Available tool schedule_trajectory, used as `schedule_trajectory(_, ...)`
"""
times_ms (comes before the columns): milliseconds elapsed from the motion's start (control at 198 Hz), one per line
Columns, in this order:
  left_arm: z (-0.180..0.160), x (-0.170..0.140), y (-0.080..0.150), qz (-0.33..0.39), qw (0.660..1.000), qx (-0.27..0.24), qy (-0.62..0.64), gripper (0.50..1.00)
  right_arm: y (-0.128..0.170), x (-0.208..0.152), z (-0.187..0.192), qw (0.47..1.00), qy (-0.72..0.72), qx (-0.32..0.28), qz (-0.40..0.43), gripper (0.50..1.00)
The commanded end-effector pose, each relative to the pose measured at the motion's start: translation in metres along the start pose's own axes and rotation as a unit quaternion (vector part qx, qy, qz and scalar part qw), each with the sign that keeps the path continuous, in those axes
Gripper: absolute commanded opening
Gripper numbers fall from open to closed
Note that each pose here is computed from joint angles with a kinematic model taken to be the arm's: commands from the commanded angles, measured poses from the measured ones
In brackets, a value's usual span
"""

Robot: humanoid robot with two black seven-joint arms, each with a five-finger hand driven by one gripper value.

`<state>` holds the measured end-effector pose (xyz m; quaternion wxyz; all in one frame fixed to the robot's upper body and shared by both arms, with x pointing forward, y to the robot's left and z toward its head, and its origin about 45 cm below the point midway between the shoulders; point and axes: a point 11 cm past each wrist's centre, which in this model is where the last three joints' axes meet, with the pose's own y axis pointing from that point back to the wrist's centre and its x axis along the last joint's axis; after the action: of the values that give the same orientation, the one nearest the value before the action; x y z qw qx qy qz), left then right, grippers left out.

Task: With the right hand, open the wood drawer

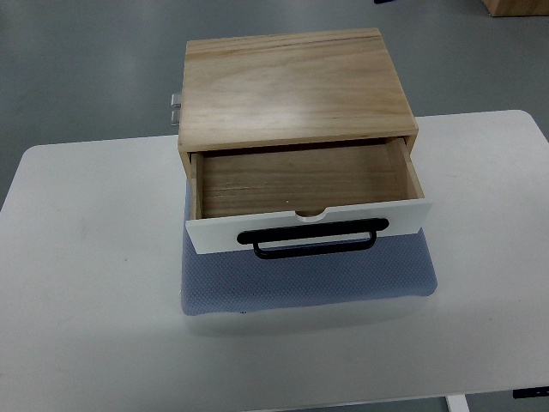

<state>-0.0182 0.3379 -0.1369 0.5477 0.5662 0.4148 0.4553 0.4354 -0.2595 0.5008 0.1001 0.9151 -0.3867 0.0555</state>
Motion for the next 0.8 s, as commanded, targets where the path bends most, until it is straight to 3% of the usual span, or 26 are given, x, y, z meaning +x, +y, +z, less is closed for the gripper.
schedule_trajectory(0,0.000,0.000,0.000,0.000,1.000,0.000,0.000,1.000,0.005,0.027,0.004,0.996,-0.039,0.037,0.074,0.940)
schedule_trajectory(192,0.000,0.000,0.000,0.000,1.000,0.000,0.000,1.000,0.001,0.068,0.014,0.967,-0.124,0.094,0.201,0.940)
schedule_trajectory(243,0.000,0.000,0.000,0.000,1.000,0.000,0.000,1.000,0.001,0.068,0.014,0.967,-0.124,0.094,0.201,0.940)
schedule_trajectory(248,0.000,0.000,0.000,0.000,1.000,0.000,0.000,1.000,0.000,0.077,0.019,0.954,-0.149,0.106,0.237,0.940)
schedule_trajectory(293,0.000,0.000,0.000,0.000,1.000,0.000,0.000,1.000,-0.001,0.083,0.030,0.940,-0.176,0.114,0.267,0.940)
schedule_trajectory(793,0.000,0.000,0.000,0.000,1.000,0.000,0.000,1.000,0.001,0.101,0.135,0.860,-0.335,0.161,0.350,0.946)
